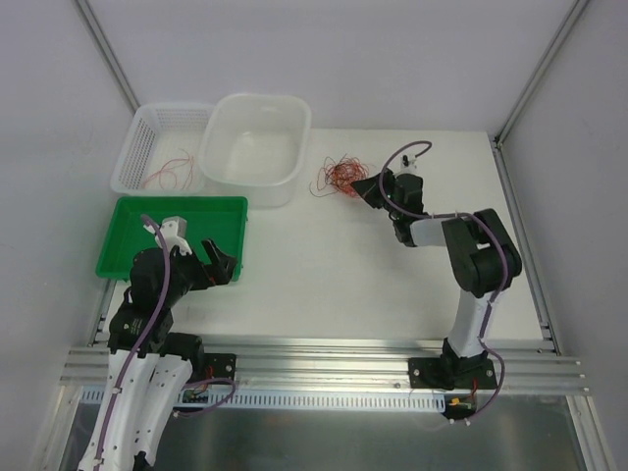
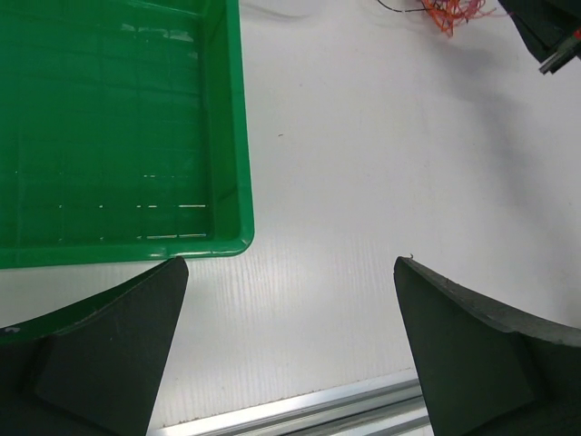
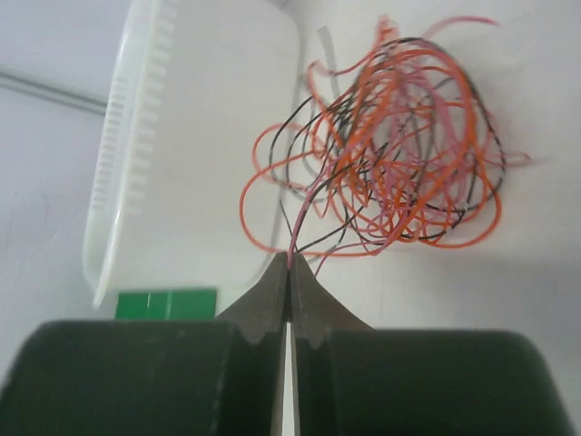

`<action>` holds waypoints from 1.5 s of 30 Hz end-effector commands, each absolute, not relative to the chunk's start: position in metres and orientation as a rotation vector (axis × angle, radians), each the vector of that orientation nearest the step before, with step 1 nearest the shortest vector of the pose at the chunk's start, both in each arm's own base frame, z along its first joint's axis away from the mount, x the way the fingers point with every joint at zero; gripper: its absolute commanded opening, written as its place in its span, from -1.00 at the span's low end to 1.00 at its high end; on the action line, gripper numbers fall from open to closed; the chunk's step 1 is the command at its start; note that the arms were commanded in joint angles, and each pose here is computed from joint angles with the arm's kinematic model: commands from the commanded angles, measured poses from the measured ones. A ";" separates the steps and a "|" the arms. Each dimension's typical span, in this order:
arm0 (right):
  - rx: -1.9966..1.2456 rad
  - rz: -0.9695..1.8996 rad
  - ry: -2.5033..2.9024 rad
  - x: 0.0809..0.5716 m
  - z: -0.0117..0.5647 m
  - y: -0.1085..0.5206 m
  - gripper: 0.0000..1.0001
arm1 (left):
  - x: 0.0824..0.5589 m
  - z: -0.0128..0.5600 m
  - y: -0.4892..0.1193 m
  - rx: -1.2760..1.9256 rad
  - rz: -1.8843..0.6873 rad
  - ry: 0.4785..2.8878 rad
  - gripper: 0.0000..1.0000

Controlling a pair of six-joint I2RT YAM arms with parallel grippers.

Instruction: Untangle the cables

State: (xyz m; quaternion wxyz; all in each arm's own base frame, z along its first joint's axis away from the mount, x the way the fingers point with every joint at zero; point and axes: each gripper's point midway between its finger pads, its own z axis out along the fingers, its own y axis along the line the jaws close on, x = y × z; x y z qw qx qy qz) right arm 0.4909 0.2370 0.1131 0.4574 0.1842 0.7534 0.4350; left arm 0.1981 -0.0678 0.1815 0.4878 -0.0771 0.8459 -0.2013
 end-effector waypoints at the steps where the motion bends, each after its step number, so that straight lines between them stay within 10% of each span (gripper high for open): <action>1: 0.434 1.153 1.861 0.440 0.130 0.245 -0.99 | 0.198 0.190 -0.072 -0.153 -0.524 2.015 0.98; 21: 0.052 0.737 2.383 0.169 0.056 0.226 -0.82 | 0.194 0.177 -0.107 -0.031 -0.738 2.117 0.98; 31: -0.127 0.533 2.312 0.159 0.088 0.172 0.44 | 0.190 0.172 -0.130 0.025 -0.896 2.183 0.98; 45: -0.442 0.504 2.277 0.210 0.128 0.262 0.57 | 0.191 0.144 -0.176 -0.065 -0.831 2.356 0.98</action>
